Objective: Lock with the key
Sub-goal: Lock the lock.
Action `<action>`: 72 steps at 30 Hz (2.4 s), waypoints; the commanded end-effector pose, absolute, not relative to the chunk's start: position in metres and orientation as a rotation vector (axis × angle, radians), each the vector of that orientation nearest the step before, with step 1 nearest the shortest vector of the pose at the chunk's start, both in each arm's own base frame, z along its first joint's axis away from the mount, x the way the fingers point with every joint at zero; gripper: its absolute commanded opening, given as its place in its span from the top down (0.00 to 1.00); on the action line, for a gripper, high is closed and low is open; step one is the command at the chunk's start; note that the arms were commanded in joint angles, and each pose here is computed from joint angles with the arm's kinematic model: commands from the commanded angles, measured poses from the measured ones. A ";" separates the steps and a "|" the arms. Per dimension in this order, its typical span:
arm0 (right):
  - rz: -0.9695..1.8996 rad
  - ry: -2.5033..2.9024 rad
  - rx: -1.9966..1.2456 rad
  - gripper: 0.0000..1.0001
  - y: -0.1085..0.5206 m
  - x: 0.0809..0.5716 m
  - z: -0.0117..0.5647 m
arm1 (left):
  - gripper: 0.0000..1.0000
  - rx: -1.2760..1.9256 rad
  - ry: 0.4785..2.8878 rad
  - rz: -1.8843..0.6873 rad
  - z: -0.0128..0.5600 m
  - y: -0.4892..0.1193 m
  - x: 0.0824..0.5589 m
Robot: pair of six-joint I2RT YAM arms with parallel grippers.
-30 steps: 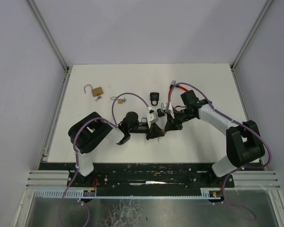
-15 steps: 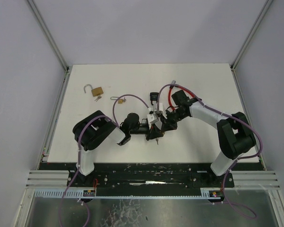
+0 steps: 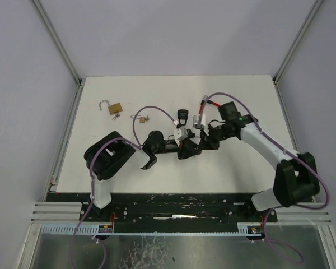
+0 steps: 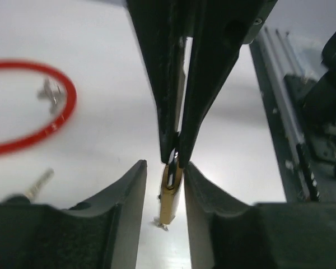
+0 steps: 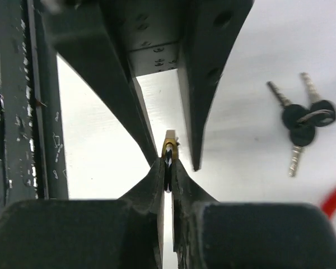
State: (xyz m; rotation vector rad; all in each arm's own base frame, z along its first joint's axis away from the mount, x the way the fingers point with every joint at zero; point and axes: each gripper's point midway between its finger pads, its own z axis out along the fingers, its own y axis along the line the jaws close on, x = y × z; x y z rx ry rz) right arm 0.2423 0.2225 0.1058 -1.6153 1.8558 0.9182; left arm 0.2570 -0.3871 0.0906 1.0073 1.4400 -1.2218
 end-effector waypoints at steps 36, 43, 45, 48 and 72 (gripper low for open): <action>1.113 1.740 -1.097 1.00 0.146 0.216 0.230 | 0.41 0.605 1.297 -1.483 0.203 -0.392 0.225; 1.128 1.739 -1.094 1.00 0.147 0.215 0.228 | 0.45 0.679 1.344 -1.508 0.188 -0.420 0.219; 1.129 1.740 -1.094 1.00 0.147 0.215 0.228 | 0.45 0.686 1.350 -1.512 0.185 -0.422 0.219; 1.135 1.743 -1.092 1.00 0.147 0.214 0.227 | 0.47 0.689 1.362 -1.499 0.183 -0.425 0.221; 1.135 1.739 -1.100 1.00 0.147 0.213 0.224 | 0.84 0.754 1.382 -1.487 0.174 -0.439 0.225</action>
